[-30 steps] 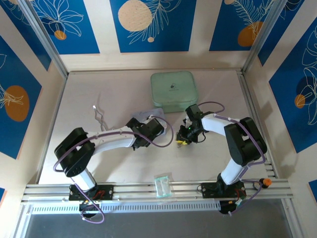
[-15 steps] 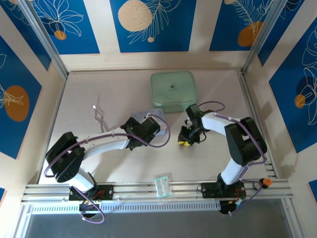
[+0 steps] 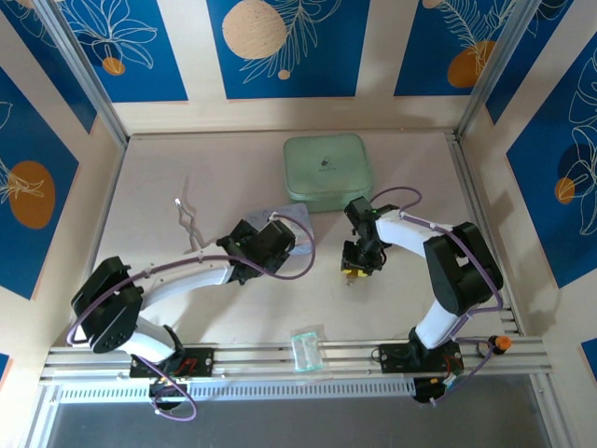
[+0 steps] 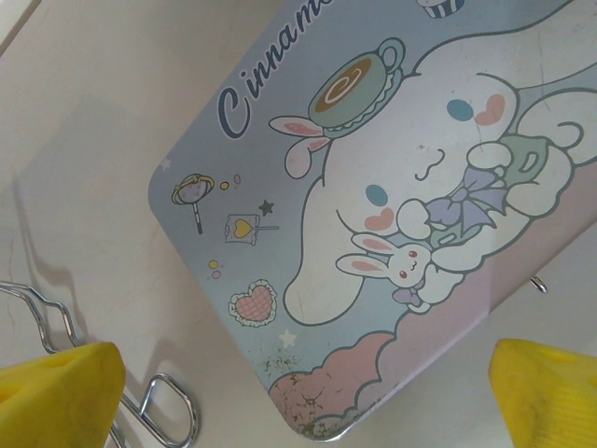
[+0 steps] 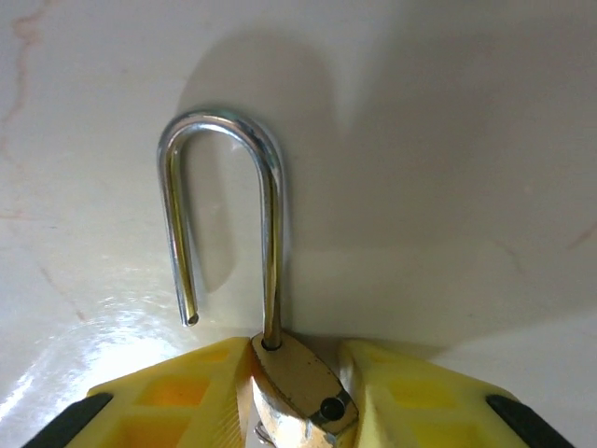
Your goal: Unlock a padlock with a key
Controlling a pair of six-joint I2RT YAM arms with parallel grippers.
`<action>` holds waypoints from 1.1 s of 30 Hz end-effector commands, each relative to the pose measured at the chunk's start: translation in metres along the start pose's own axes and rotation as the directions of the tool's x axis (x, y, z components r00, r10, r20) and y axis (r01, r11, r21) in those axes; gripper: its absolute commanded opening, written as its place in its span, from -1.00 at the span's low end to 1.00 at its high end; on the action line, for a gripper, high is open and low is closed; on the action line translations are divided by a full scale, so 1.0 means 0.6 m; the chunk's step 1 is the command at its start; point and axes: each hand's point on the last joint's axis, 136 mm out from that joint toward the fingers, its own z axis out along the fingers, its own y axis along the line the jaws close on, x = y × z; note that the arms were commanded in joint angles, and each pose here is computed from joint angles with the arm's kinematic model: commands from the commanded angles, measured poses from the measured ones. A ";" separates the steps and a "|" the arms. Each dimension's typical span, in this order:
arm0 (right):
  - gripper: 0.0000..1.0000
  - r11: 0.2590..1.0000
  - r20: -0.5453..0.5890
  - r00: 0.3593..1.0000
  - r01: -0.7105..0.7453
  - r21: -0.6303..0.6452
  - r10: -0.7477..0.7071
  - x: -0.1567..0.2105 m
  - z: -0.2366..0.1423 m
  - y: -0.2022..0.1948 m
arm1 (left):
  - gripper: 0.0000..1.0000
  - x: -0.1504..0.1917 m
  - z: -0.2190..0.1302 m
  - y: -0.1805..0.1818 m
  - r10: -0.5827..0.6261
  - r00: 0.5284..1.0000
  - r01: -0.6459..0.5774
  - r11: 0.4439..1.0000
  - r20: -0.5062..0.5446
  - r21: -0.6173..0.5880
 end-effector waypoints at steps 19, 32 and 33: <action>0.99 0.985 0.250 0.962 0.066 0.157 -0.104 -0.025 -0.086 -0.033 | 0.99 -0.049 -0.062 0.060 -0.208 0.962 0.201 0.978 0.179 0.057; 0.99 0.929 0.777 0.510 0.177 0.326 -0.370 -0.175 -0.246 -0.053 | 0.99 0.024 -0.038 0.259 -0.321 0.835 0.446 0.870 0.448 -0.209; 0.98 0.939 0.790 0.509 0.160 0.304 -0.342 -0.183 -0.246 -0.068 | 0.99 0.034 -0.029 0.270 -0.313 0.843 0.443 0.866 0.437 -0.234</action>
